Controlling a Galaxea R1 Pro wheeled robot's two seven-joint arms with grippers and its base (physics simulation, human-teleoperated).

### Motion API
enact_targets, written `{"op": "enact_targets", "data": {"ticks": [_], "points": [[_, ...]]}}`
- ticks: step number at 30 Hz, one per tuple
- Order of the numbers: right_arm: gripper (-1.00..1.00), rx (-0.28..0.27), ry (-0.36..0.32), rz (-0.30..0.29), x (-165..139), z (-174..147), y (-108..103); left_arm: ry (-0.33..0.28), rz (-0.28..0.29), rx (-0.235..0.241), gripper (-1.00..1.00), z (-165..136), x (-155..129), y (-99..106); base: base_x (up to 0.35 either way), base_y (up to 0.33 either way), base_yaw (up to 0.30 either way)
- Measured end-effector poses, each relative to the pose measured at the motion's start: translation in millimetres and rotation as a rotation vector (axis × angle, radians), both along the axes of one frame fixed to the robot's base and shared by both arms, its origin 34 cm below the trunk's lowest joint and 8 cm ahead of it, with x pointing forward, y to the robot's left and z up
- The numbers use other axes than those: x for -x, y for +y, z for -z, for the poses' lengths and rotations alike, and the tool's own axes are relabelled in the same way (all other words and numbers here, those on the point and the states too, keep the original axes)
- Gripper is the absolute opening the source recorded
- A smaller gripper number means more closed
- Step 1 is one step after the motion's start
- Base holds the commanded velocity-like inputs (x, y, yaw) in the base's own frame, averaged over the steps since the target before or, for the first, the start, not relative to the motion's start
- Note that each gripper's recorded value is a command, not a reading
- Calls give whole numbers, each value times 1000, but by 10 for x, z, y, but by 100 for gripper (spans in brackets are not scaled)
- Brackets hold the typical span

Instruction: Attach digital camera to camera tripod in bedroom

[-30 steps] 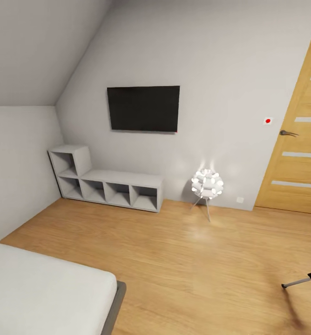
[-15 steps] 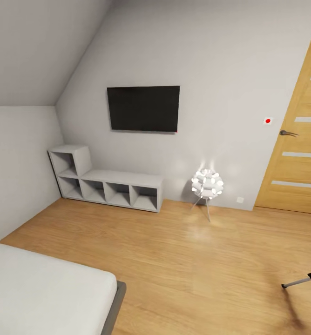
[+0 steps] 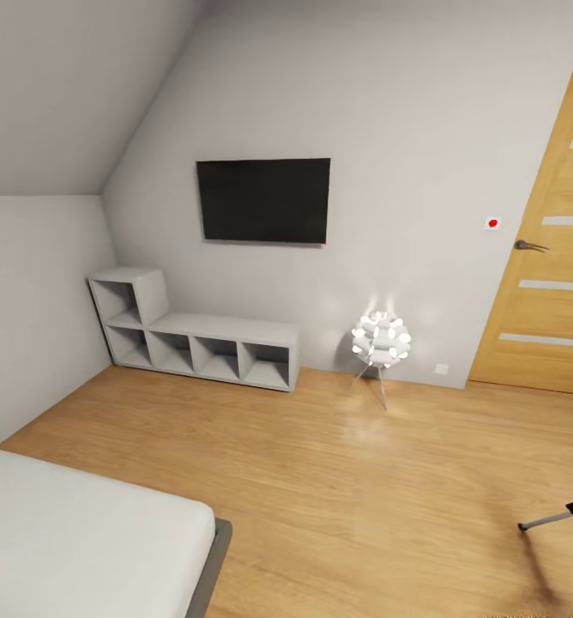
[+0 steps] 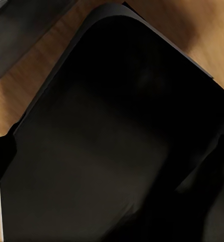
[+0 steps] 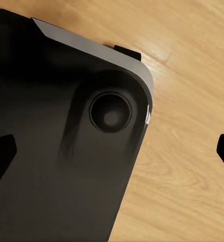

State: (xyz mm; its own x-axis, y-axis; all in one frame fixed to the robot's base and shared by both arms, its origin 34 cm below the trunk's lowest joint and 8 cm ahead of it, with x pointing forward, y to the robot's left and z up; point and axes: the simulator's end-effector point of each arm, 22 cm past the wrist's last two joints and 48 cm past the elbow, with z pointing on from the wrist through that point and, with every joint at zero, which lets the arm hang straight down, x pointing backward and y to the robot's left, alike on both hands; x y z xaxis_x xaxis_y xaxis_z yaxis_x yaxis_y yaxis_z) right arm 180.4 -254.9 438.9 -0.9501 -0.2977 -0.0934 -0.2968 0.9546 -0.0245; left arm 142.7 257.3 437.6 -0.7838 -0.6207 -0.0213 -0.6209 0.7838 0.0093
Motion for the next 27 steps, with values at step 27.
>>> {"op": "enact_targets", "data": {"ticks": [27], "points": [[100,1,5,7,12,1,1,0,0,0,100,0,-2,2,0,0,-225]]}}
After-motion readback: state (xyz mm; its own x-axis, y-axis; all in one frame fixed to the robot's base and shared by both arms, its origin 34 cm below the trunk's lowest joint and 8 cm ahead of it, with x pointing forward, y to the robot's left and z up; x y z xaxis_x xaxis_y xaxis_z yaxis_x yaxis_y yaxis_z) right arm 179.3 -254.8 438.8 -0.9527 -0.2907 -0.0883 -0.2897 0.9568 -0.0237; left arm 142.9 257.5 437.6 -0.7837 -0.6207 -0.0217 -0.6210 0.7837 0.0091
